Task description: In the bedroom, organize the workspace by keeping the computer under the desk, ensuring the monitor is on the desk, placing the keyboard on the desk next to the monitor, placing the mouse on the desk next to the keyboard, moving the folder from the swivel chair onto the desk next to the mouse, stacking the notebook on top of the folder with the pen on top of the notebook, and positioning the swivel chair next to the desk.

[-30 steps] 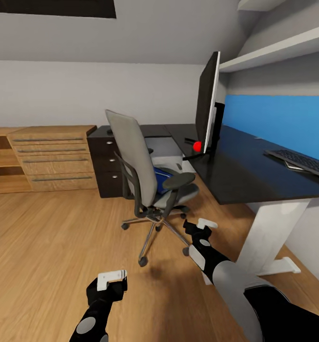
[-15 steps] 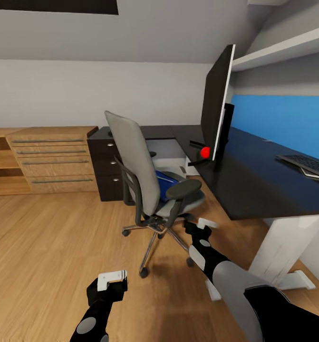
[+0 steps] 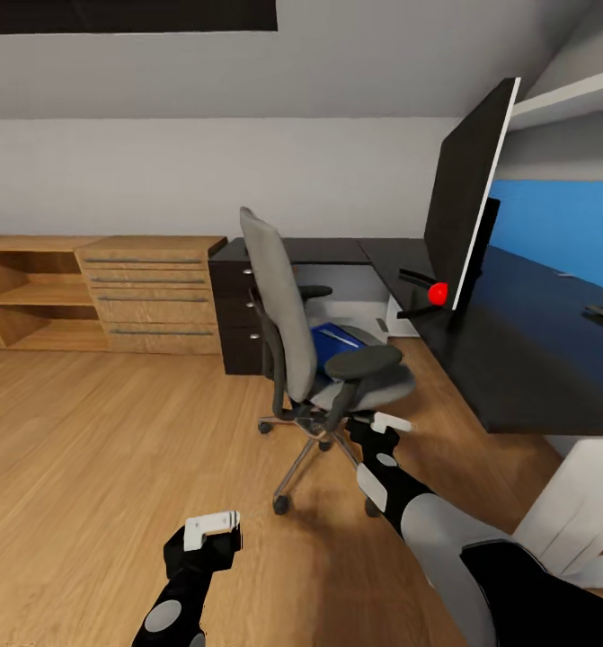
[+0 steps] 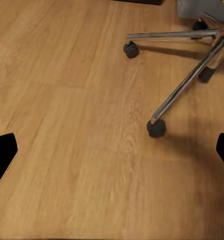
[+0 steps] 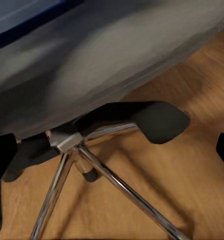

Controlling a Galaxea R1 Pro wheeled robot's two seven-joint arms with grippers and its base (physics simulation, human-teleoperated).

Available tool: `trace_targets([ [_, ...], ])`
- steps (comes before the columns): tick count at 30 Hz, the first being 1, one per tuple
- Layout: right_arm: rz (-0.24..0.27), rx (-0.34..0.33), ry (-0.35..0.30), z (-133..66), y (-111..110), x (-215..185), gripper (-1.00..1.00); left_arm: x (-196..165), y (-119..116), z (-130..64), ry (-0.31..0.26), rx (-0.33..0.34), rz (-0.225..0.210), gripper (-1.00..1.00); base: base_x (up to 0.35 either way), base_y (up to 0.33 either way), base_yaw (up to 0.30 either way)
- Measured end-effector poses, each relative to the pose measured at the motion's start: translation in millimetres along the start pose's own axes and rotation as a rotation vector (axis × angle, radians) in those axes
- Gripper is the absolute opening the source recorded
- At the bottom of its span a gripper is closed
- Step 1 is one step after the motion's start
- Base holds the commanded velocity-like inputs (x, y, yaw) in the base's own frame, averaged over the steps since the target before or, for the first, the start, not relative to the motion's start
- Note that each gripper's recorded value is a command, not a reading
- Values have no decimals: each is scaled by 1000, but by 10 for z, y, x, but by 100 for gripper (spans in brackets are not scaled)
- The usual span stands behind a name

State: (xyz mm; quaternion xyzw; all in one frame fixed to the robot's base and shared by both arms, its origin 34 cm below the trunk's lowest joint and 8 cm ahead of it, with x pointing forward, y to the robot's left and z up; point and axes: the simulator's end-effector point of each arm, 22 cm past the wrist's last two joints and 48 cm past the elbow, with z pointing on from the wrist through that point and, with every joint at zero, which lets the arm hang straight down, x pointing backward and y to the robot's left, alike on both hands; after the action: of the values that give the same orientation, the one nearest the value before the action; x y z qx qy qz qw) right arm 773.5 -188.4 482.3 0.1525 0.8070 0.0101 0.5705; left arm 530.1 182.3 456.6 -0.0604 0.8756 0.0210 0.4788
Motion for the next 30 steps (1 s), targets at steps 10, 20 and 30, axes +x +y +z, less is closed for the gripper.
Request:
trace_targets([
  [10,6,-1,2,-9,27,11,100,3,4,0,0,-1,0,100,0,0,276],
  [20,9,4,5,-5,19,30,100,6,26,9,0,-4,2,100,-16,72,276],
  [30,5,2,9,3,22,53,100,52,30,23,10,-5,6,100,-8,40,276],
])
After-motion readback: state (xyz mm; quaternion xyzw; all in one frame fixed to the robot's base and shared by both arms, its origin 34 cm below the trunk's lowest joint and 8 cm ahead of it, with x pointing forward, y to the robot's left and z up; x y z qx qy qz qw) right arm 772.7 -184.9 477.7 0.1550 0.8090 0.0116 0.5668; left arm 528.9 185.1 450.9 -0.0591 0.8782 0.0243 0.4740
